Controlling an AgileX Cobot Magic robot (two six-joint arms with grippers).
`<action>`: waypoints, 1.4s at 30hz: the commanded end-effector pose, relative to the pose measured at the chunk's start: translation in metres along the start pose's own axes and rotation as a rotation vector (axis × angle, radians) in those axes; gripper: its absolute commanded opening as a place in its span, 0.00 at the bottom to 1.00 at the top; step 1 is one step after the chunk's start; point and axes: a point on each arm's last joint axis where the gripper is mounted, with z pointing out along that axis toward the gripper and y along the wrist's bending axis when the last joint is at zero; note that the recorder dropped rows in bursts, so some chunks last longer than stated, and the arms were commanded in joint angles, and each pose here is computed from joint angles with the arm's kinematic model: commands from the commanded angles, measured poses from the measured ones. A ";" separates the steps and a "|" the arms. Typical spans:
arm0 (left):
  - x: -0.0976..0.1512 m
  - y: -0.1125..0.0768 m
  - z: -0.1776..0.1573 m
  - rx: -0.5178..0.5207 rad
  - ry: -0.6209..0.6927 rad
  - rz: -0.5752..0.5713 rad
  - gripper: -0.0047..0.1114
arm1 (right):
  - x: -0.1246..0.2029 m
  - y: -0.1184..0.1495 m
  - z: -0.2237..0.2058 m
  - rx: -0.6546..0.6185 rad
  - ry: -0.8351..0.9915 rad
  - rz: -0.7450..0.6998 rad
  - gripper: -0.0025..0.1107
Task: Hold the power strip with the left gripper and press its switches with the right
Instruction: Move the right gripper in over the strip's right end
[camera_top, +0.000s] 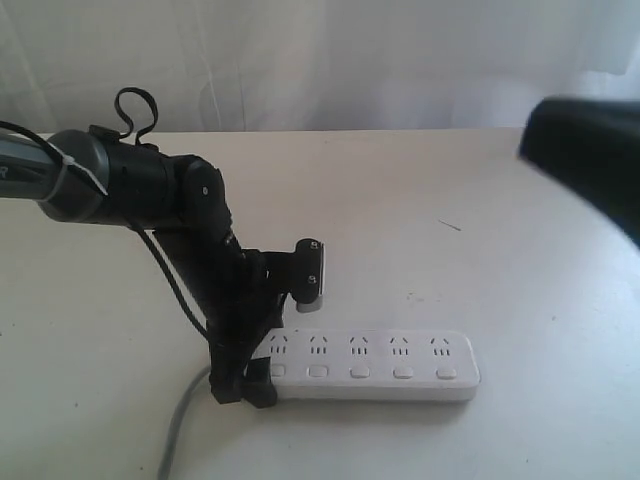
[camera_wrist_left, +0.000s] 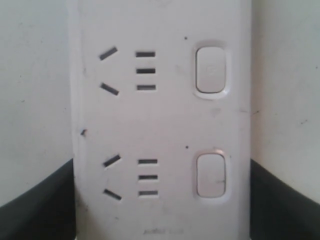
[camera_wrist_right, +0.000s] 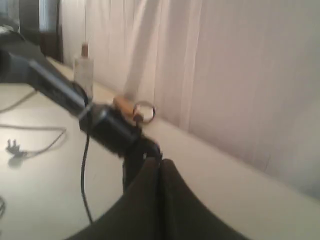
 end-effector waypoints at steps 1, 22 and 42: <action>0.006 -0.003 0.002 0.037 0.056 -0.016 0.04 | 0.031 -0.024 0.025 -0.068 0.215 0.251 0.02; 0.006 -0.004 0.002 0.041 0.057 0.013 0.04 | 0.142 -0.041 0.123 0.093 0.669 0.305 0.02; 0.008 -0.009 0.002 0.097 0.076 0.008 0.04 | 0.186 -0.035 0.120 0.141 0.838 0.345 0.02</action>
